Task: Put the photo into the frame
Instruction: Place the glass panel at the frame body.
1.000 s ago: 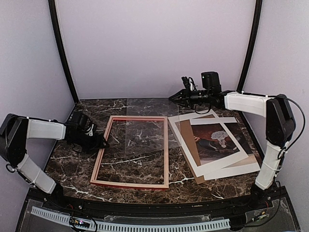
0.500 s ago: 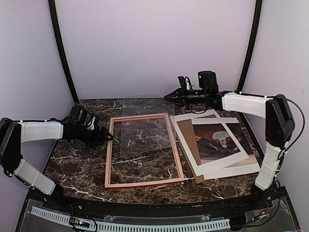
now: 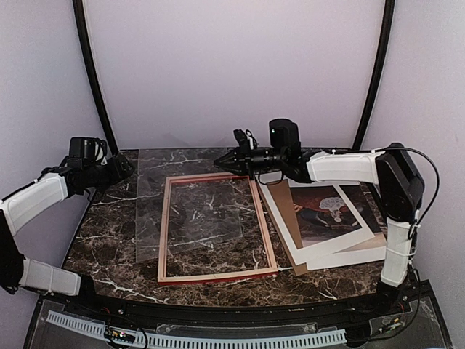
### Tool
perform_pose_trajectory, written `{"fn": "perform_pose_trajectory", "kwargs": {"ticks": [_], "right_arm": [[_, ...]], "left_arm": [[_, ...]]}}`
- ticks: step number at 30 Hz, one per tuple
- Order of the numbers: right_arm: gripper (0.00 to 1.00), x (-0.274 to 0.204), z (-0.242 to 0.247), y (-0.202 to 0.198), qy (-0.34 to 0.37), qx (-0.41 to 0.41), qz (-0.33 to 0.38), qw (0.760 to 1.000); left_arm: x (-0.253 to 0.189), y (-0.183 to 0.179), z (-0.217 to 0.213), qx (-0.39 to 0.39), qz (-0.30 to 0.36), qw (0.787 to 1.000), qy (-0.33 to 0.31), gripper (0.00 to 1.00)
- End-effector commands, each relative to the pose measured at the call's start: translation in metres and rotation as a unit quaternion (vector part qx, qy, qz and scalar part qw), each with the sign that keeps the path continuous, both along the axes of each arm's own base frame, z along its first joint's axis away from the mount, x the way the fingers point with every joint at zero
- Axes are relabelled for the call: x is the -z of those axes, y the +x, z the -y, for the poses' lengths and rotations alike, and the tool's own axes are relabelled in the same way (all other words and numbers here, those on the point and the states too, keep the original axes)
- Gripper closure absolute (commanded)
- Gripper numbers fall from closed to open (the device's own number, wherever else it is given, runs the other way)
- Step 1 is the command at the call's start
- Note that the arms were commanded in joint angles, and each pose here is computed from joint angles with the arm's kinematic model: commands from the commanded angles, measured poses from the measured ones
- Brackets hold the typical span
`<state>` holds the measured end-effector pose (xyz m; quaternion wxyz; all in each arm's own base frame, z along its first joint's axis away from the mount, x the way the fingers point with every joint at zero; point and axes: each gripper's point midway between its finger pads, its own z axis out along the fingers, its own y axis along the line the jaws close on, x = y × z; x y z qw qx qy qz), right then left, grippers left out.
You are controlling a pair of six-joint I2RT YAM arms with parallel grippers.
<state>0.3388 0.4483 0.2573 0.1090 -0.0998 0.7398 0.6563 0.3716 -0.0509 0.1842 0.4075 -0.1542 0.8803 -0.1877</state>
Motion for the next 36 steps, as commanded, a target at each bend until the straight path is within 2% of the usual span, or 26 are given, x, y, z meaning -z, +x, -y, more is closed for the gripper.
{"fn": "perform_pose_trajectory", "kwargs": {"ticks": [1,6,12,23,36], "right_arm": [[1.00,0.031,0.000,0.008,-0.016,0.007,-0.018,1.000],[1.00,0.103,0.020,0.014,-0.078,0.009,-0.071,0.994],[1.00,0.156,0.048,0.015,-0.132,0.003,-0.098,0.986],[1.00,0.176,0.069,0.018,-0.183,-0.006,-0.092,0.979],[1.00,0.168,0.068,0.025,-0.173,0.015,-0.083,0.981]], "left_arm": [[-0.012,-0.008,-0.018,-0.027,0.020,0.999,0.030,0.08],[-0.002,-0.008,-0.007,0.006,0.009,1.000,0.022,0.07],[0.016,-0.006,0.001,0.024,-0.018,1.000,0.009,0.07],[0.040,-0.003,0.009,0.033,-0.044,0.998,0.009,0.07],[0.045,-0.001,0.016,0.045,-0.049,0.998,0.014,0.07]]}}
